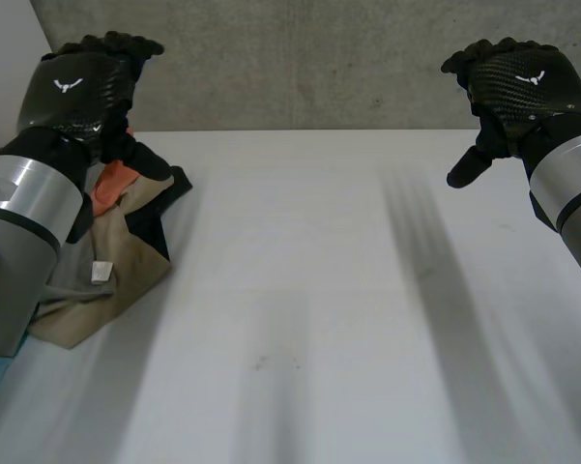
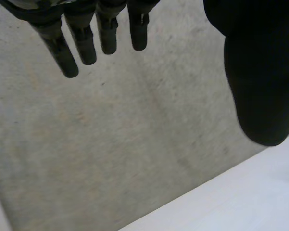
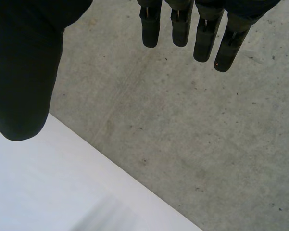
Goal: Fold the laundry.
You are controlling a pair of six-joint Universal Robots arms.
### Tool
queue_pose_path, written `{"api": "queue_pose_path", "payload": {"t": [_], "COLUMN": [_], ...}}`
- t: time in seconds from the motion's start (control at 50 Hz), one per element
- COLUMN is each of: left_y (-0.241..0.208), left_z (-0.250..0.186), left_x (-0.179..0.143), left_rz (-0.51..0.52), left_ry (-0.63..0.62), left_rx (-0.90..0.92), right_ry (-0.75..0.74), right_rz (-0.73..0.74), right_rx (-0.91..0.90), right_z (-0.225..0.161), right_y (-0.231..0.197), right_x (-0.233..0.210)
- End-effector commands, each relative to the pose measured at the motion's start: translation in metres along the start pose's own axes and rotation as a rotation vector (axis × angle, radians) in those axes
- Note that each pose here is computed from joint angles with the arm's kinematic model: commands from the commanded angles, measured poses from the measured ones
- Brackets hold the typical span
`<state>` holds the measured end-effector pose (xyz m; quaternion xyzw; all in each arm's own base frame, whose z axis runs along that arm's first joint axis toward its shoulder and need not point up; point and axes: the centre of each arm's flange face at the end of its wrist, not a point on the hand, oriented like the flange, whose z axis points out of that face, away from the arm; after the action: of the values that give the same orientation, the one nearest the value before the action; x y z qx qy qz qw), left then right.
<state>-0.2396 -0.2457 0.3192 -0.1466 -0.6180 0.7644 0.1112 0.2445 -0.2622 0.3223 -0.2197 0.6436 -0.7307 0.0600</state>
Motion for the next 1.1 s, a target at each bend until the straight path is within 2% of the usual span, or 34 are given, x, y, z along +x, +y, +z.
{"api": "queue_pose_path", "payload": {"t": [0.02, 0.06, 0.12, 0.14, 0.22, 0.28, 0.42, 0.54, 0.62, 0.68, 0.76, 0.78, 0.86, 0.9, 0.96, 0.98, 1.04, 1.1], "left_y": [0.036, 0.057, 0.075, 0.092, 0.134, 0.158, 0.187, 0.168, 0.107, 0.080, 0.043, 0.026, 0.004, 0.004, 0.003, 0.008, 0.021, 0.043], "left_z": [0.024, 0.032, 0.040, 0.045, 0.055, 0.058, 0.064, 0.068, 0.077, 0.077, 0.072, 0.068, 0.055, 0.050, 0.035, 0.025, 0.015, 0.024], "left_x": [-0.056, -0.074, -0.098, -0.123, -0.175, -0.197, -0.210, -0.203, -0.168, -0.145, -0.099, -0.073, -0.025, -0.010, 0.031, 0.061, 0.099, 0.115], "left_rz": [0.325, 0.420, 0.498, 0.543, 0.606, 0.628, 0.631, 0.637, 0.609, 0.565, 0.462, 0.409, 0.301, 0.258, 0.130, 0.048, -0.055, -0.083], "left_ry": [-0.152, -0.184, -0.229, -0.277, -0.359, -0.382, -0.382, -0.395, -0.382, -0.357, -0.271, -0.216, -0.100, -0.057, 0.069, 0.166, 0.281, 0.309], "left_rx": [-0.115, -0.182, -0.238, -0.290, -0.388, -0.446, -0.494, -0.439, -0.245, -0.153, -0.028, 0.028, 0.103, 0.105, 0.099, 0.088, 0.055, 0.028], "right_ry": [-0.002, -0.003, -0.003, -0.004, -0.005, -0.008, -0.013, -0.015, -0.013, -0.011, -0.003, -0.001, 0.012, 0.012, 0.014, 0.015, 0.016, 0.015], "right_rz": [-0.032, -0.034, -0.034, -0.034, -0.033, -0.033, -0.032, -0.035, -0.035, -0.036, -0.037, -0.037, -0.038, -0.038, -0.037, -0.037, -0.038, -0.037], "right_rx": [-0.006, -0.009, -0.009, -0.012, -0.018, -0.022, -0.035, -0.036, -0.036, -0.032, -0.022, -0.020, -0.014, -0.011, -0.001, -0.001, 0.002, -0.001], "right_z": [0.000, -0.001, -0.001, -0.001, -0.001, -0.001, -0.001, -0.001, -0.001, -0.001, -0.001, -0.001, 0.001, 0.001, 0.000, 0.001, 0.001, 0.001], "right_y": [0.002, 0.003, 0.003, 0.003, 0.005, 0.007, 0.011, 0.012, 0.012, 0.010, 0.007, 0.007, 0.005, 0.004, 0.001, 0.001, 0.001, 0.001], "right_x": [-0.001, -0.001, -0.001, -0.001, -0.001, -0.002, -0.003, -0.004, -0.003, -0.003, 0.000, 0.001, 0.005, 0.005, 0.006, 0.006, 0.006, 0.006]}}
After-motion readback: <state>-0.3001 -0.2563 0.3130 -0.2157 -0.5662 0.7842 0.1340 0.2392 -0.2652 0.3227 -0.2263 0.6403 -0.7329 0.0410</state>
